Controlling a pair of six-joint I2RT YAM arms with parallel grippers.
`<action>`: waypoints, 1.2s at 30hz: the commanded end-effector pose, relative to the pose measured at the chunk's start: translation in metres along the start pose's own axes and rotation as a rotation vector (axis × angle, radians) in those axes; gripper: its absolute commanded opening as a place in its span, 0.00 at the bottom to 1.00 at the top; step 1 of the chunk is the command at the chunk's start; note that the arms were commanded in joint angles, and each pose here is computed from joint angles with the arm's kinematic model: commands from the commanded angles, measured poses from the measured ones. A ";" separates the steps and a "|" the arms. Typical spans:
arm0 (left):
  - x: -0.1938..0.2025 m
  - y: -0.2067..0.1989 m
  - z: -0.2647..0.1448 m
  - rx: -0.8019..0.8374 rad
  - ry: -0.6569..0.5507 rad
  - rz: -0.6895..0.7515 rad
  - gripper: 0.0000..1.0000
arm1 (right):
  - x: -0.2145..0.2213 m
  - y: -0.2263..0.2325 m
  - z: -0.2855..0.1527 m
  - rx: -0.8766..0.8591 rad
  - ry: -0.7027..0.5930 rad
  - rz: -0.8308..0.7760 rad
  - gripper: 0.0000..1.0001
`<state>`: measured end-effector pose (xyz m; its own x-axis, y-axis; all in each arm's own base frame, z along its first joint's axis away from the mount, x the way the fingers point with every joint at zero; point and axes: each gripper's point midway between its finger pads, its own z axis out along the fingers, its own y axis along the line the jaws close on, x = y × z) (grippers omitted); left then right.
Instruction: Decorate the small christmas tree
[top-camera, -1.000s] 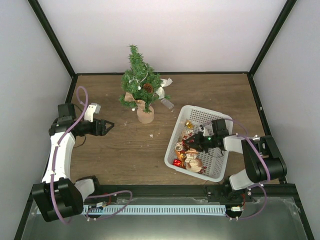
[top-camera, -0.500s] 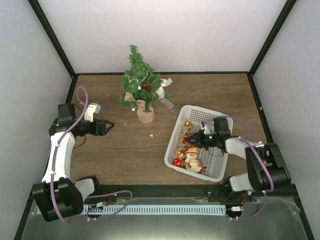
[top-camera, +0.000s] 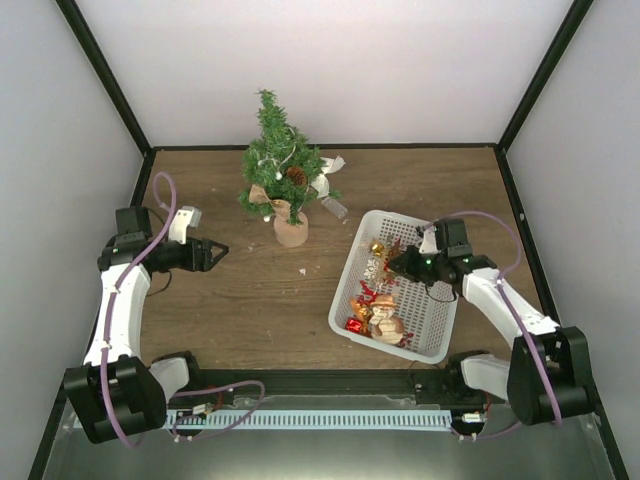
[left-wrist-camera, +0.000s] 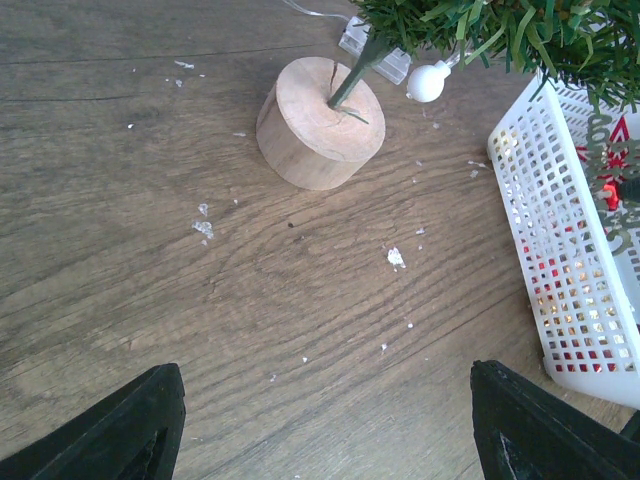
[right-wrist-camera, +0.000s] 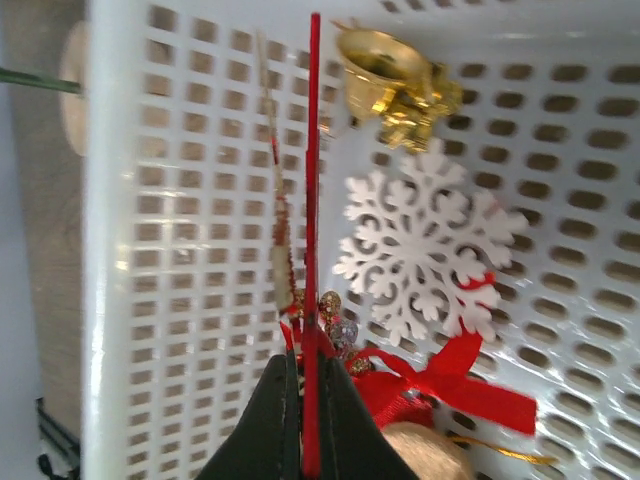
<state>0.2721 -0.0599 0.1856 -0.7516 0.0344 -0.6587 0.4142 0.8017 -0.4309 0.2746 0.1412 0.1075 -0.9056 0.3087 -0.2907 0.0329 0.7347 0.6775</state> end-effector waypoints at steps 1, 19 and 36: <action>-0.007 -0.007 -0.003 0.026 -0.016 0.022 0.79 | 0.001 -0.016 -0.008 0.147 0.017 -0.020 0.01; -0.007 -0.014 -0.001 0.064 -0.017 0.031 0.79 | 0.004 -0.029 0.021 0.282 0.148 0.004 0.19; -0.008 -0.014 -0.002 0.061 -0.027 0.036 0.79 | 0.005 -0.028 0.035 0.242 0.156 0.043 0.22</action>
<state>0.2701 -0.0680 0.1881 -0.7522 0.0316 -0.6581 0.4375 0.7709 -0.4630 0.2759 0.1384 0.0613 -0.9576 0.2523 -0.1388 0.1551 0.8580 0.4897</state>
